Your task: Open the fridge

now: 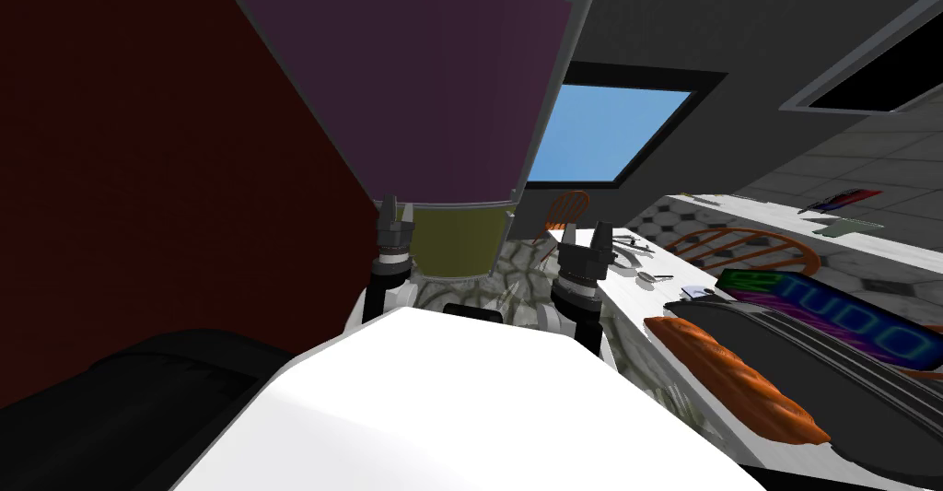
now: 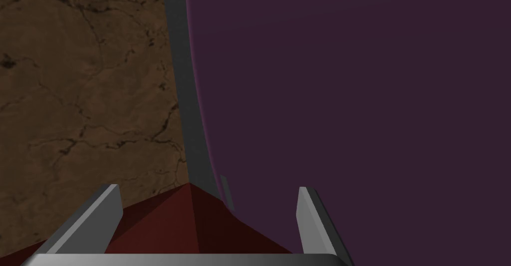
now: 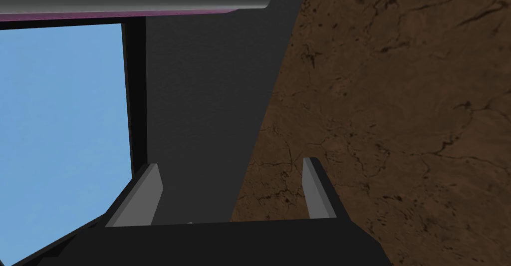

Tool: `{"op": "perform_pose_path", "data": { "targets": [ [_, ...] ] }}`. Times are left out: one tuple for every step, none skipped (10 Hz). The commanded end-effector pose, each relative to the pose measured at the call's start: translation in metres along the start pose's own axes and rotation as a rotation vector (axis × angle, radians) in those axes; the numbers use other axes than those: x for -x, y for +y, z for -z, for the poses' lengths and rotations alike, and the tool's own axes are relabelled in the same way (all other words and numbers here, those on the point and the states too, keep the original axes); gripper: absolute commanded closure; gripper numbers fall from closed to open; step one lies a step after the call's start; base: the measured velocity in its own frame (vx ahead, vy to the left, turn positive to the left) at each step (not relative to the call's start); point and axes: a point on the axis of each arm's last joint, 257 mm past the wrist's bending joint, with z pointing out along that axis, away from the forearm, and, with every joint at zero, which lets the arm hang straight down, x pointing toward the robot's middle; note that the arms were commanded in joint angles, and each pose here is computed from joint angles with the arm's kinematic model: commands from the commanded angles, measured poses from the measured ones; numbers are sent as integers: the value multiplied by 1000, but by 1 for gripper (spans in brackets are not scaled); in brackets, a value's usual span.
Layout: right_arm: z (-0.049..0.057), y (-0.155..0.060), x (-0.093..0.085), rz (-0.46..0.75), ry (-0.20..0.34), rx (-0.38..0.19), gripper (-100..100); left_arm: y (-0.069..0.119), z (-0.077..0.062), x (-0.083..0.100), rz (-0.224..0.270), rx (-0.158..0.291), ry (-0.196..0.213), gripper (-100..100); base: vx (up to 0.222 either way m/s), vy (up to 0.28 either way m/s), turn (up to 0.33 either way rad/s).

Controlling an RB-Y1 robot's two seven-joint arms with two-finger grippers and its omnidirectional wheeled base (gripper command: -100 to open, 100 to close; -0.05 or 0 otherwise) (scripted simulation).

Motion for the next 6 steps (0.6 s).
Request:
{"op": "perform_pose_path", "data": {
  "targets": [
    [0, 0, 0, 0, 0, 0, 0, 0, 0, 0, 0, 0, 0, 0, 0, 0, 0],
    [0, 0, 0, 0, 0, 0, 0, 0, 0, 0, 0, 0, 0, 0, 0, 0, 0],
    [0, 0, 0, 0, 0, 0, 0, 0, 0, 0, 0, 0, 0, 0, 0, 0, 0],
    [0, 0, 0, 0, 0, 0, 0, 0, 0, 0, 0, 0, 0, 0, 0, 0, 0],
    [0, 0, 0, 0, 0, 0, 0, 0, 0, 0, 0, 0, 0, 0, 0, 0, 0],
    [0, 0, 0, 0, 0, 0, 0, 0, 0, 0, 0, 0, 0, 0, 0, 0, 0]
  ]
}}
